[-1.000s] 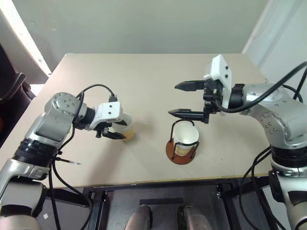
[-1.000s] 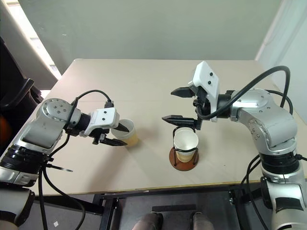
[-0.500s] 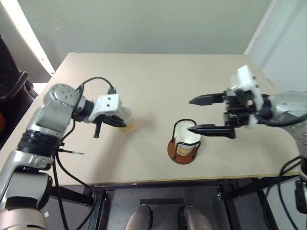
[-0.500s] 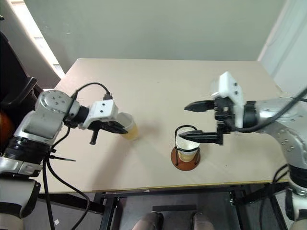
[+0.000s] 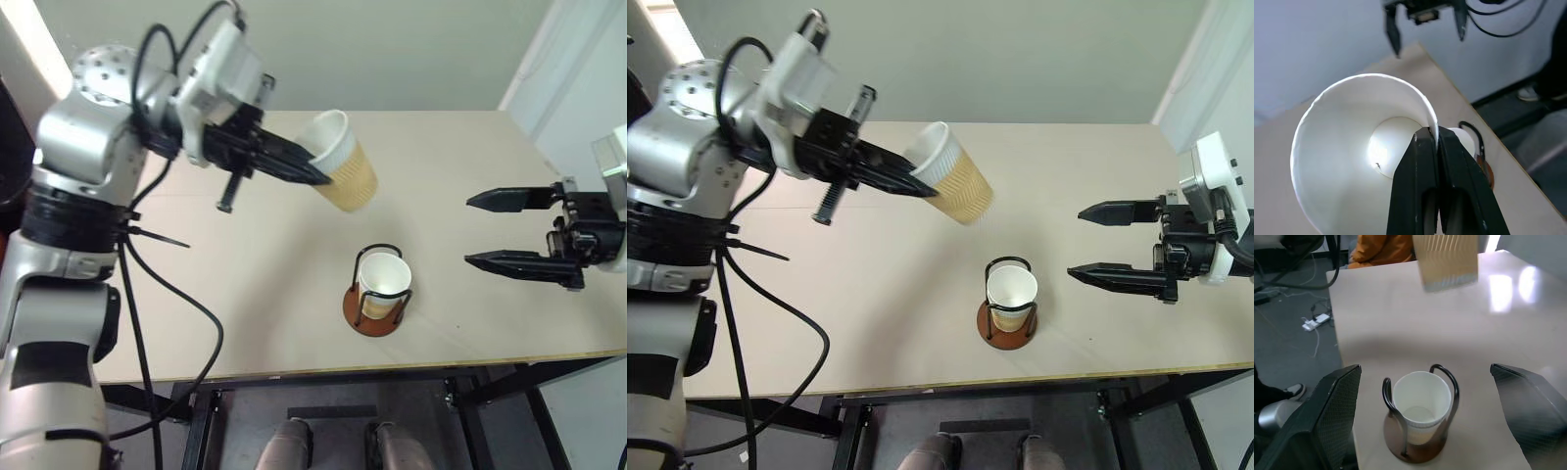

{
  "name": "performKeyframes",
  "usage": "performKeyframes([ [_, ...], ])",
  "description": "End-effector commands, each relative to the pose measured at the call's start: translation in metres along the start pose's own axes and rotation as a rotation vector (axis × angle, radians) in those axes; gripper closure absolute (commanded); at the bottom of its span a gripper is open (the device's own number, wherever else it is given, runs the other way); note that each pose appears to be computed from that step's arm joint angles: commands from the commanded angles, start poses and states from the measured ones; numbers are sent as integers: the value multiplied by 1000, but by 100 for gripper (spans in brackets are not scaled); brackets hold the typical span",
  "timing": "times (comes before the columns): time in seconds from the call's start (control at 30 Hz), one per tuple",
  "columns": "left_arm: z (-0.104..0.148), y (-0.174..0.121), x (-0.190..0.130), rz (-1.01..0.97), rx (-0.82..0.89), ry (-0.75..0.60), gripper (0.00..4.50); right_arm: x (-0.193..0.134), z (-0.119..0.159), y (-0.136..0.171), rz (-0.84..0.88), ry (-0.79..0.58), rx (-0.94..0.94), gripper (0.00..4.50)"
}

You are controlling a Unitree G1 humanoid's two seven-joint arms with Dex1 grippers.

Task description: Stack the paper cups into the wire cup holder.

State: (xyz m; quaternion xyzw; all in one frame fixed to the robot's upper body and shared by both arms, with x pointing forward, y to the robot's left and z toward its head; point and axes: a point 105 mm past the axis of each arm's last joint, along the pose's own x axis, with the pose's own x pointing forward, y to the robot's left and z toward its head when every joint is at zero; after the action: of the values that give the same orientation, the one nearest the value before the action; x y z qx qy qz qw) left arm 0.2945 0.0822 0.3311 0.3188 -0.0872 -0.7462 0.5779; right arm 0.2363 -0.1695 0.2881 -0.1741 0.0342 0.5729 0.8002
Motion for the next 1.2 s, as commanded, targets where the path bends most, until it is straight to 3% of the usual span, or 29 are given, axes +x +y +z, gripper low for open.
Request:
performKeyframes([
  [0.03, 7, -3, 19, -121, 97, -4, 449, -5, 9, 3, -22, 5, -62, 10],
  [0.4, -13, 0, 61, -274, 168, 45, 449, -8, 3, 5, -52, 62, -65, 10],
  [1.2, -38, -21, 94, -453, 309, 158, 449, -12, -9, 12, -115, 123, -39, 10],
])
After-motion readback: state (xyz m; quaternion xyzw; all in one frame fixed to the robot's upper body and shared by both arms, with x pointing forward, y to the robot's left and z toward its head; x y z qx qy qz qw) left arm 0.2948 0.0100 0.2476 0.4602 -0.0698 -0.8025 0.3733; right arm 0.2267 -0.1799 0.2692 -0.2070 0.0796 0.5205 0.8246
